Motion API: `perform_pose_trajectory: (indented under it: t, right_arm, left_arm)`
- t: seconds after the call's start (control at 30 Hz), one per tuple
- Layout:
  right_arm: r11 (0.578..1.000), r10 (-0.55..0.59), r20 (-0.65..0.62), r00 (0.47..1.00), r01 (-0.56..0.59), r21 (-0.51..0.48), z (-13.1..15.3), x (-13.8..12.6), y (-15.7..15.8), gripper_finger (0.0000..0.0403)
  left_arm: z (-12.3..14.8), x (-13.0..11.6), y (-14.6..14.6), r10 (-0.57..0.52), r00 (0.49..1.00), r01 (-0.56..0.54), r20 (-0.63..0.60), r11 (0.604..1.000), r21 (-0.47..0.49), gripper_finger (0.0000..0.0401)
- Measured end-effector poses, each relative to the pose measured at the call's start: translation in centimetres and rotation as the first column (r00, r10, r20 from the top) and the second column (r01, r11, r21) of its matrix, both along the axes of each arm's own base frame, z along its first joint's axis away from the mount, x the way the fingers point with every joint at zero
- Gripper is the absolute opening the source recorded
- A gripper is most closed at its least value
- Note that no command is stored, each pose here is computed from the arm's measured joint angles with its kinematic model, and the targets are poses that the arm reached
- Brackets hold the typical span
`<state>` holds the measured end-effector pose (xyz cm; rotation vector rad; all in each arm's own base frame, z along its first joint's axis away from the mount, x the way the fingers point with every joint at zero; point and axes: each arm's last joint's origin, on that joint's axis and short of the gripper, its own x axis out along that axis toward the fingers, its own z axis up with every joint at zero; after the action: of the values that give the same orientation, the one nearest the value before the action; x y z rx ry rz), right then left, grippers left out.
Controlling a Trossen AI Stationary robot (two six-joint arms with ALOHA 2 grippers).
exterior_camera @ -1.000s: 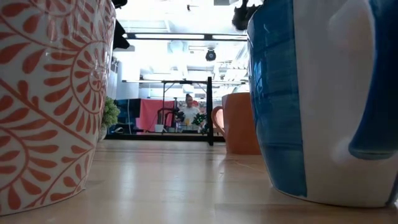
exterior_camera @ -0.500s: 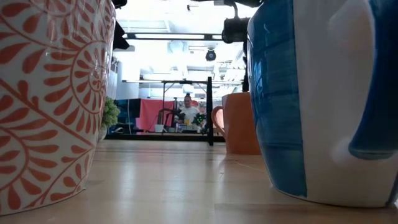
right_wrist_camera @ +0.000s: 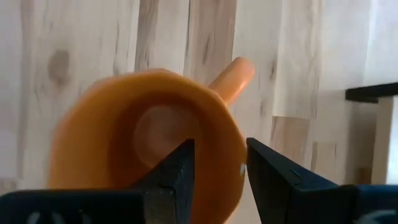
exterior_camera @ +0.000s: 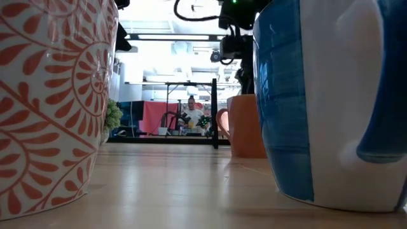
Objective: Place coffee mugs
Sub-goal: Put the orange mug on the shelf
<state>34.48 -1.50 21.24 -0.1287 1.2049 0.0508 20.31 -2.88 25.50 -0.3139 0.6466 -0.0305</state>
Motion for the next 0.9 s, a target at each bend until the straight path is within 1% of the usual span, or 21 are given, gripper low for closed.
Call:
perform_pose_trajectory:
  t: [0.2, 0.27, 0.37, 0.6, 0.9]
  right_arm:
    - [0.996, 0.078, 0.04, 0.996, -0.076, -0.039, 0.0, 0.5, -0.5, 0.0119]
    - [0.995, 0.098, 0.062, 0.993, -0.095, -0.038, 0.1, 0.7, -0.9, 0.0119]
    - [0.992, 0.129, 0.077, 0.989, -0.129, -0.004, 0.0, 0.7, -1.4, 0.0119]
    - [0.983, 0.177, 0.093, 0.98, -0.18, 0.024, -0.1, 0.9, -1.6, 0.0119]
    - [0.979, 0.189, 0.09, 0.978, -0.195, 0.056, -0.5, 1.0, -1.5, 0.0118]
  left_arm:
    - [0.0, 0.0, 0.0, 0.001, 1.0, -0.001, 0.0, 1.0, -0.001, 0.0119]
    - [0.0, 0.0, 0.0, 0.005, 1.0, -0.005, -0.001, 1.0, -0.008, 0.0119]
    - [0.0, 0.0, 0.0, 0.014, 1.0, -0.014, -0.003, 1.0, -0.021, 0.0119]
    - [0.0, 0.0, 0.0, 0.016, 1.0, -0.016, -0.005, 1.0, -0.022, 0.0119]
    - [0.0, 0.0, 0.0, 0.017, 1.0, -0.017, -0.005, 1.0, -0.021, 0.0119]
